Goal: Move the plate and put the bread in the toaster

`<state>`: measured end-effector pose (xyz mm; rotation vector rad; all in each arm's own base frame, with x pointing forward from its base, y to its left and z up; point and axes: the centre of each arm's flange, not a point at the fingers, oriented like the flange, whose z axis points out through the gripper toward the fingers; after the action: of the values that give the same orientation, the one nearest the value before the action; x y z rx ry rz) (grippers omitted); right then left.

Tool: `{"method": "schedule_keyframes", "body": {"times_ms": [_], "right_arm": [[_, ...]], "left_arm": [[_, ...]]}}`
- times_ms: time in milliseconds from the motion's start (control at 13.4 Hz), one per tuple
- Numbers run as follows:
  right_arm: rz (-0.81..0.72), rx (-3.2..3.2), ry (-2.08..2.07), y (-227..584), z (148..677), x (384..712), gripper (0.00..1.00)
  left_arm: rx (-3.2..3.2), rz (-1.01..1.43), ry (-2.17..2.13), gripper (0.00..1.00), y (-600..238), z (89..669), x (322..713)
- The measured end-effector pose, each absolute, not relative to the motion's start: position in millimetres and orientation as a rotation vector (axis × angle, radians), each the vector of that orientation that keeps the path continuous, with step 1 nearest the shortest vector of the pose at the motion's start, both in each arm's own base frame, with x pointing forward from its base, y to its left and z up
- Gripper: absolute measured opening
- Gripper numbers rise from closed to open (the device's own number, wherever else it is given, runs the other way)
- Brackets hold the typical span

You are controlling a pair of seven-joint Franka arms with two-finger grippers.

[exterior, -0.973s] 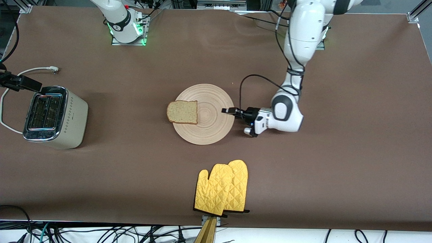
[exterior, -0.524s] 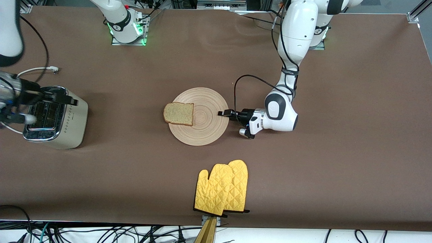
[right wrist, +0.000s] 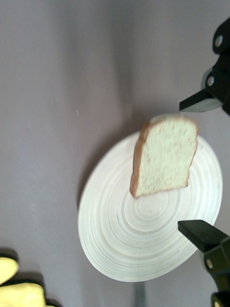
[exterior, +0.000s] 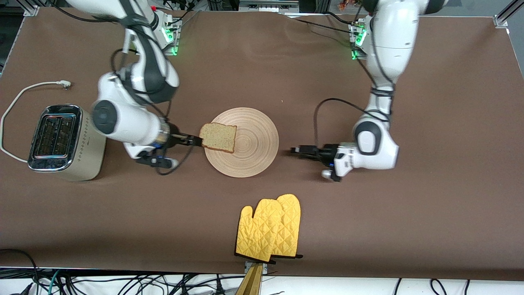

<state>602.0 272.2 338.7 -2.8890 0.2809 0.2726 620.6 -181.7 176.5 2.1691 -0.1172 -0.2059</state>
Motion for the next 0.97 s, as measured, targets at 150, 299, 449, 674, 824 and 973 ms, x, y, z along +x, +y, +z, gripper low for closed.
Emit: {"method": "schedule_keyframes", "body": {"times_ms": [150,299,449,674,824,973], "right_arm": [[0.277,-2.861,0.323,269,301,590,1.00],[0.299,-2.870,0.297,257,269,575,1.00],[0.305,-2.888,0.218,247,245,562,1.00],[0.311,-2.895,0.178,235,218,544,0.92],[0.326,-2.869,0.162,238,217,540,0.71],[0.349,-2.807,0.192,242,219,538,0.58]], "left_arm": [[2.268,-0.199,-0.216,1.00,-103,221,633],[2.380,-0.176,-0.338,1.00,-36,274,635],[2.513,-0.127,-0.473,1.00,-1,336,632],[2.703,0.034,-0.675,1.00,15,448,618],[2.776,0.167,-0.740,1.00,23,512,600],[2.810,0.217,-0.760,1.00,27,546,578]]}}
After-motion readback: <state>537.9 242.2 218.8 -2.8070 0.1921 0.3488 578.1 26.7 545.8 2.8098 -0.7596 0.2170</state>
